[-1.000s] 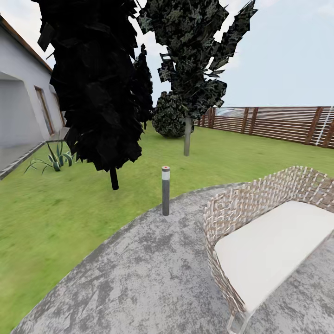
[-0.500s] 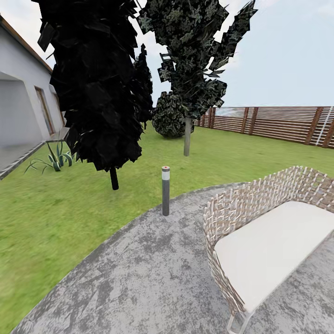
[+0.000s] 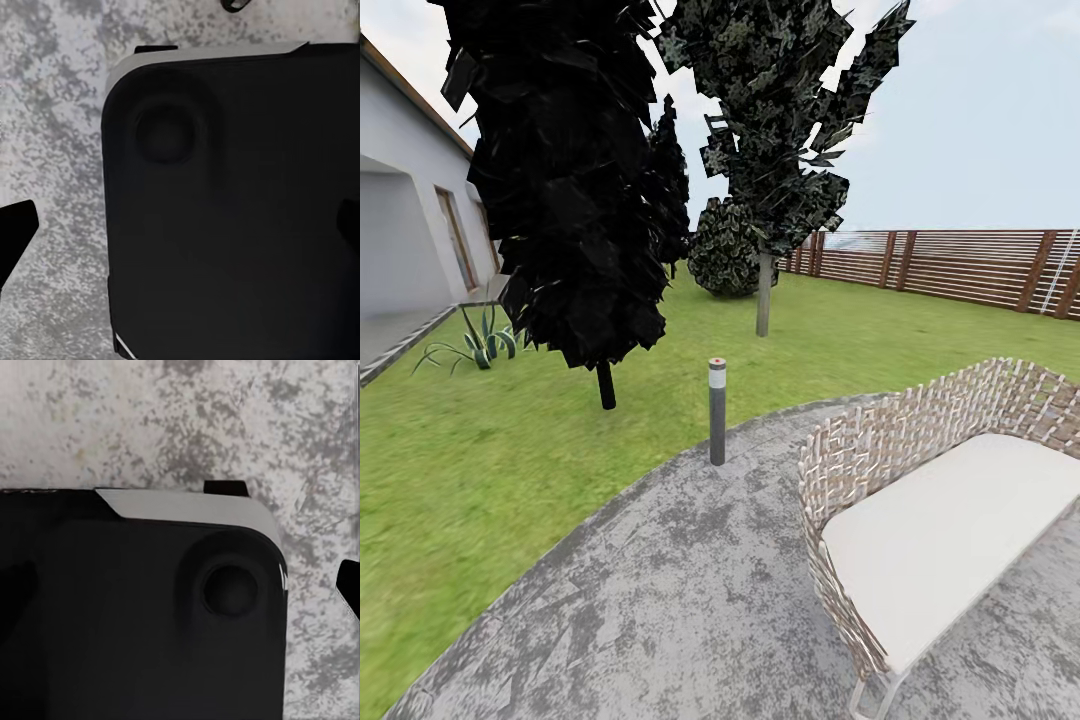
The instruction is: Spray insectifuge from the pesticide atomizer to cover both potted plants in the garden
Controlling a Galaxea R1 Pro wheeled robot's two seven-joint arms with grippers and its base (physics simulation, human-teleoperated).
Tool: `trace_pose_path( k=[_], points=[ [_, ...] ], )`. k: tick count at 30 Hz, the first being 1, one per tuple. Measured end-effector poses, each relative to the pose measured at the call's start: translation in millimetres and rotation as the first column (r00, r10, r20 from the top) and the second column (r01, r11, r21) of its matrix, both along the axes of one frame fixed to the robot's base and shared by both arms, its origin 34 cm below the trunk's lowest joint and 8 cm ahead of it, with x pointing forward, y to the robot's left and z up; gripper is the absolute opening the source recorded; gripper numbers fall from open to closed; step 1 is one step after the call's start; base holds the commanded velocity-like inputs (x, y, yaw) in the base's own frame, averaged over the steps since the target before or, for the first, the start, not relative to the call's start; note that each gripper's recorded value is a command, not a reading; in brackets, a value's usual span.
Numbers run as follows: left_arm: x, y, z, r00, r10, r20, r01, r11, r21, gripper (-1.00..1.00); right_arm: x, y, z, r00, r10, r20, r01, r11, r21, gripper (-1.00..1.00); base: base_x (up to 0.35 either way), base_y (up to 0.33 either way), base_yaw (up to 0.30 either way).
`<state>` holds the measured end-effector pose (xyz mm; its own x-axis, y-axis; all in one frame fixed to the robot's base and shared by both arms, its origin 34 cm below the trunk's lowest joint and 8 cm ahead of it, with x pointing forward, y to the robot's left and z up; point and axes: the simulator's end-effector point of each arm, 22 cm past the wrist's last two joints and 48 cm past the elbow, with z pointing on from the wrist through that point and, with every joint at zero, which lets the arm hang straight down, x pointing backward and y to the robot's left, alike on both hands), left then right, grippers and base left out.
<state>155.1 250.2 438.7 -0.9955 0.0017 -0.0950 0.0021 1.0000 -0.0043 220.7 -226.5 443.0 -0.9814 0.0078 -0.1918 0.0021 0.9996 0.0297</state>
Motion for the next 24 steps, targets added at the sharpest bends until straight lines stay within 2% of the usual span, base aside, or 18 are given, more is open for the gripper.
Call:
trace_pose_path(
  k=[2,3,4,6,10,14,20,22,24],
  points=[
    [3,0,0,1.0,-0.001,0.012,0.001,1.0,0.0,1.0,7,0,1,1.0,-0.002,0.021,0.002,1.0,0.0,1.0,0.0,0.0,0.0],
    [23,0,3,0.995,-0.002,0.101,0.002,1.0,0.0,1.0,45,-1,12,0.984,-0.007,0.181,0.007,1.0,0.0,1.0,0.0,0.0,0.0],
    [25,0,4,0.994,-0.002,0.11,0.002,1.0,0.0,1.0,56,-1,15,0.977,-0.008,0.215,0.009,1.0,0.0,1.0,0.0,0.0,0.0],
    [36,1,5,0.99,-0.002,0.139,0.002,1.0,0.001,1.0,73,-1,21,0.965,-0.01,0.261,0.01,1.0,0.001,1.0,0.0,0.0,0.0],
    [73,3,11,0.971,-0.003,0.24,0.002,1.0,0.004,1.0,107,-2,33,0.941,-0.013,0.339,0.013,1.0,0.001,1.0,0.0,0.0,0.0],
    [104,9,18,0.951,0.003,0.31,-0.006,1.0,0.01,1.0,131,-3,44,0.92,-0.015,0.391,0.015,1.0,0.001,1.0,0.0,0.0,0.0],
    [127,0,24,0.934,0.003,0.357,-0.003,1.0,-0.003,1.0,144,-3,50,0.908,-0.018,0.418,0.018,1.0,0.003,1.0,0.0,0.0,0.0],
    [147,-1,30,0.919,-0.001,0.395,0.003,1.0,-0.005,1.0,148,-3,52,0.904,-0.017,0.427,0.018,1.0,0.002,1.0,-0.026,0.0,0.0],
    [175,4,40,0.893,-0.004,0.45,0.004,1.0,0.002,1.0,151,-4,53,0.901,-0.017,0.433,0.018,1.0,0.001,1.0,-0.239,0.0,0.0]
  ],
)
